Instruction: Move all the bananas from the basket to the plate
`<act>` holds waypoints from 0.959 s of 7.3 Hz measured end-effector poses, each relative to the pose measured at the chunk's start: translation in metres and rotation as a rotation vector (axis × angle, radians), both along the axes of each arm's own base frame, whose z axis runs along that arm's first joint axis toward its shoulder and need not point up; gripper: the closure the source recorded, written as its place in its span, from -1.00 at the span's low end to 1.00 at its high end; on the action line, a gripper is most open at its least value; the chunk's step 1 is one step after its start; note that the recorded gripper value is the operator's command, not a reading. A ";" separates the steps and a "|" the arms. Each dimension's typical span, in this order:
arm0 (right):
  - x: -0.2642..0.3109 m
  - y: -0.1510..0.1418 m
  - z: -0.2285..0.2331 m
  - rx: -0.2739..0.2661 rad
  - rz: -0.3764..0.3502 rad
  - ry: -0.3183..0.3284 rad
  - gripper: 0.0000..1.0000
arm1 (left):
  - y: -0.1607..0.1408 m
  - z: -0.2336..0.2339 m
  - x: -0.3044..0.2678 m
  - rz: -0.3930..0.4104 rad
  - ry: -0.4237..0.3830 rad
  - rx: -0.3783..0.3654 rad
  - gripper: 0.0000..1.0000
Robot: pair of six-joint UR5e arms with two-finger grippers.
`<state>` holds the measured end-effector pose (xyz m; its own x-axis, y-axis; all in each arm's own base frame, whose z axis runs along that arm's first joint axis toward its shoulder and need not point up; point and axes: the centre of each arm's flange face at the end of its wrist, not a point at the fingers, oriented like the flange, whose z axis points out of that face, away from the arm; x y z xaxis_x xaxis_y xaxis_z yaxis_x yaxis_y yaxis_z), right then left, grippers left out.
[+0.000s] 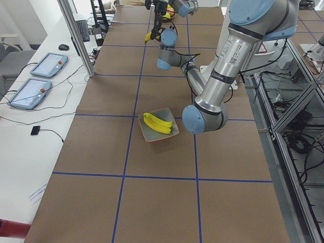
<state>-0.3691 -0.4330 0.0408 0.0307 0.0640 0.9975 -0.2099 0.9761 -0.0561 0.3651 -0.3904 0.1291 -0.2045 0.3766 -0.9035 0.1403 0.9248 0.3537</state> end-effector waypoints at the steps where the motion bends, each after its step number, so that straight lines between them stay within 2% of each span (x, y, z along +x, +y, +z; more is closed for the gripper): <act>1: 0.001 0.001 -0.001 0.008 0.000 -0.009 -0.86 | 0.001 -0.001 -0.001 0.001 0.002 0.002 1.00; 2: 0.001 0.001 -0.001 0.016 0.000 -0.013 -1.00 | 0.001 -0.001 -0.001 0.001 0.003 0.002 1.00; 5: 0.017 -0.006 0.001 0.052 0.026 -0.012 -1.00 | 0.001 0.005 -0.002 -0.001 -0.008 -0.010 1.00; 7: 0.038 -0.028 0.030 0.044 0.070 0.037 -1.00 | 0.002 0.042 -0.008 -0.005 -0.060 -0.053 1.00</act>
<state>-0.3308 -0.4610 0.0704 0.0641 0.0238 0.9977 -0.2784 0.9604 -0.0050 0.3573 -0.3884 0.1707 -0.1480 0.3292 -0.9326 0.1252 0.9416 0.3125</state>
